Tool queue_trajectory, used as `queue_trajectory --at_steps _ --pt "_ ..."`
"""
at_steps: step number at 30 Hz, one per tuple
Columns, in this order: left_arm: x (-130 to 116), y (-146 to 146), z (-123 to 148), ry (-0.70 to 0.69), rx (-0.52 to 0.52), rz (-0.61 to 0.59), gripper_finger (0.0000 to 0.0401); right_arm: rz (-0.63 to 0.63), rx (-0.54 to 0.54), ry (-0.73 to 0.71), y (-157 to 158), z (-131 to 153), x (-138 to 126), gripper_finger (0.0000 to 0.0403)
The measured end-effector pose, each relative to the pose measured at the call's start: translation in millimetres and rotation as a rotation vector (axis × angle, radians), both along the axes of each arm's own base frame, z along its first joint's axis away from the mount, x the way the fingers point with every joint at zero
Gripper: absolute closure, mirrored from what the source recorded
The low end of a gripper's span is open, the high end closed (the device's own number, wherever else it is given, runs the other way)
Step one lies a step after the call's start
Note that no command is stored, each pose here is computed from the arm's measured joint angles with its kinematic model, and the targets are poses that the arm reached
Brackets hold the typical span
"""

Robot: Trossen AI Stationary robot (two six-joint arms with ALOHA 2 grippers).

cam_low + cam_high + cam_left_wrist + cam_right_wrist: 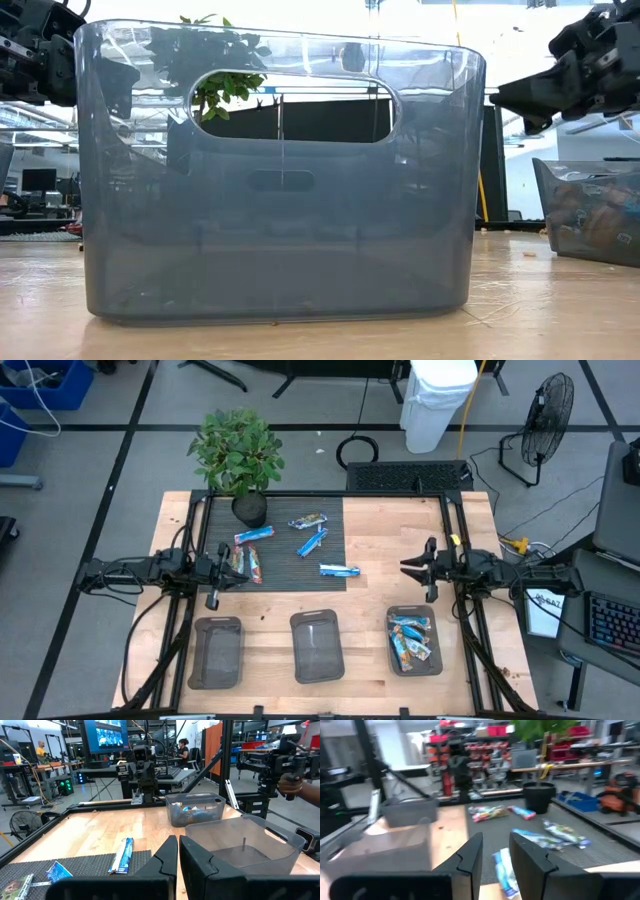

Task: Pick and place Granola Bars by type
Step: Put the red granola bar into the left black bin

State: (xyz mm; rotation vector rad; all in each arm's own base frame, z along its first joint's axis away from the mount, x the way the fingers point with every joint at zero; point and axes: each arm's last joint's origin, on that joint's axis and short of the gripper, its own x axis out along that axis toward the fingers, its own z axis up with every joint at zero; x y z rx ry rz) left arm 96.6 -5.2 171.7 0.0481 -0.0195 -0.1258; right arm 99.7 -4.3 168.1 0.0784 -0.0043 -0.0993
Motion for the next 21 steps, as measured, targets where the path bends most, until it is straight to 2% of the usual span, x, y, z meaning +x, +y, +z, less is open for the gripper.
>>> queue_trajectory --at_steps 3,21 --pt "0.0 0.0 0.1 0.0 0.0 0.0 0.0375 0.035 0.005 0.006 1.0 -0.6 0.1 0.0316" --pt "0.0 0.0 0.1 0.0 0.0 0.0 0.0375 0.03 0.06 0.028 0.9 -3.0 0.9 0.0316"
